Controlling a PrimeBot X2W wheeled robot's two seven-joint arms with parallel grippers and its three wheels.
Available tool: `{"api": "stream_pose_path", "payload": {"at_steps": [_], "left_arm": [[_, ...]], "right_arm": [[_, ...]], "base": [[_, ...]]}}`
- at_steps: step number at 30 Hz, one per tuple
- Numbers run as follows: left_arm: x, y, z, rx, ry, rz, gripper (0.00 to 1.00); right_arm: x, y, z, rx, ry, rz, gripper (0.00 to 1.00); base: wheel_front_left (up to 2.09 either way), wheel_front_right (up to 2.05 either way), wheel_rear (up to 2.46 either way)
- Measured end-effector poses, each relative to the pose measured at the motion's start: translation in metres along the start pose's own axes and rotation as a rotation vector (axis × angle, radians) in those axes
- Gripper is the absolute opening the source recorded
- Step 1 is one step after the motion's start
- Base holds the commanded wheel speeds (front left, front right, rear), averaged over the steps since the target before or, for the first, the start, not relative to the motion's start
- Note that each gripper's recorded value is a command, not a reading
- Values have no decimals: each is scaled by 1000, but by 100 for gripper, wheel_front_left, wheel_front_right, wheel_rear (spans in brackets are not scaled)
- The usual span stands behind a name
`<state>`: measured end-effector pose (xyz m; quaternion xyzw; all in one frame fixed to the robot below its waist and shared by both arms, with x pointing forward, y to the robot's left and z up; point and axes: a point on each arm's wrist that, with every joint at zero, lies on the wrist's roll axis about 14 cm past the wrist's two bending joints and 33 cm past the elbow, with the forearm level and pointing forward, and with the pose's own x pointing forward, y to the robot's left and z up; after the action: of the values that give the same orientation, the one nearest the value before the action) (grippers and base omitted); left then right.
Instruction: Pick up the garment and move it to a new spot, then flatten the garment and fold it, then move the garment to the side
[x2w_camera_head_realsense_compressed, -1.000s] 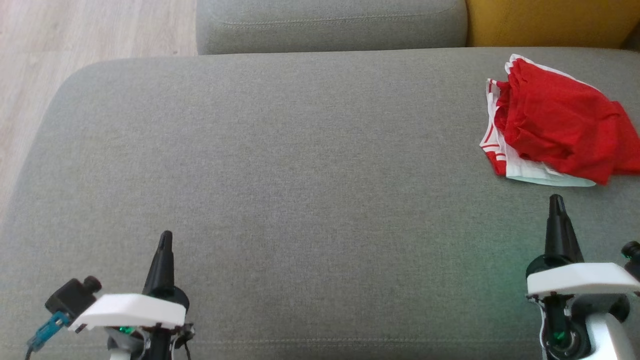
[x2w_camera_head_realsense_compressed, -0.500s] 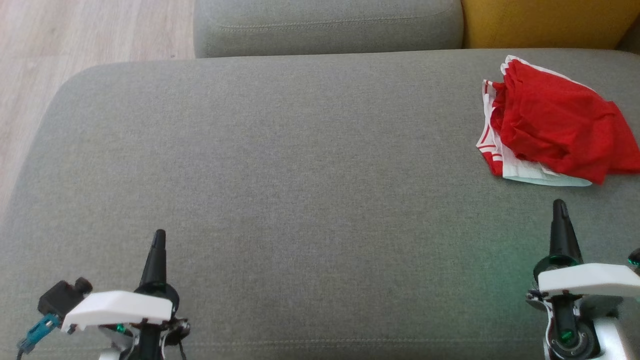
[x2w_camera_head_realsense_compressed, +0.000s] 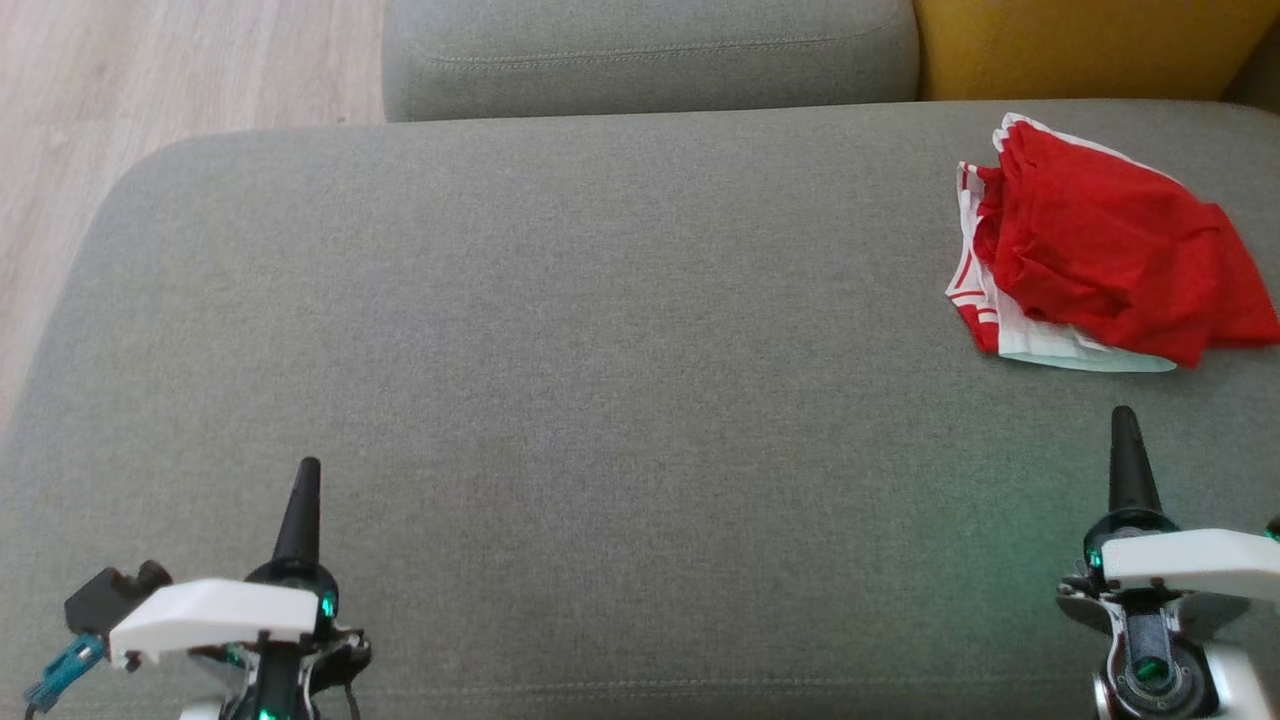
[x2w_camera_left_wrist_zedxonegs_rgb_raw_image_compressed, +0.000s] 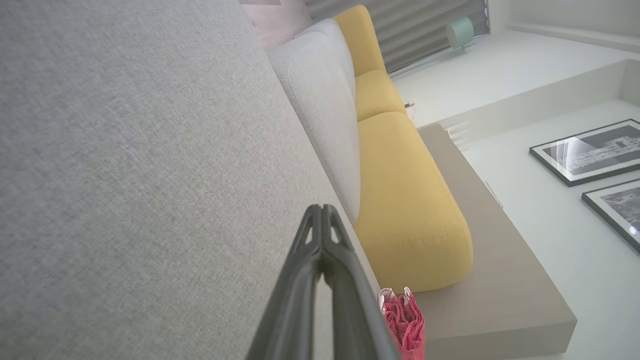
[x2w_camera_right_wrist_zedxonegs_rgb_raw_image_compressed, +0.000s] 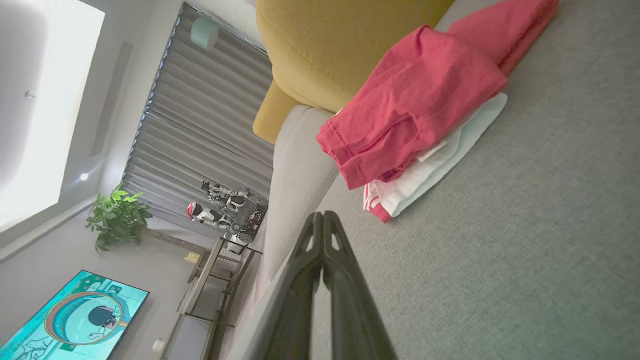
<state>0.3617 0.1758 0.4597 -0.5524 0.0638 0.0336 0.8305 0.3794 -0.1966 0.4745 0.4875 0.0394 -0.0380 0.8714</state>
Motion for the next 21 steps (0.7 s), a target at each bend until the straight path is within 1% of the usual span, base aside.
{"api": "stream_pose_path", "payload": {"at_steps": [21], "left_arm": [[4, -4, 8, -198, 0, -12, 0]], "right_arm": [[-4, -4, 4, 272, 4, -7, 0]], "base": [[0, 0, 0]]}}
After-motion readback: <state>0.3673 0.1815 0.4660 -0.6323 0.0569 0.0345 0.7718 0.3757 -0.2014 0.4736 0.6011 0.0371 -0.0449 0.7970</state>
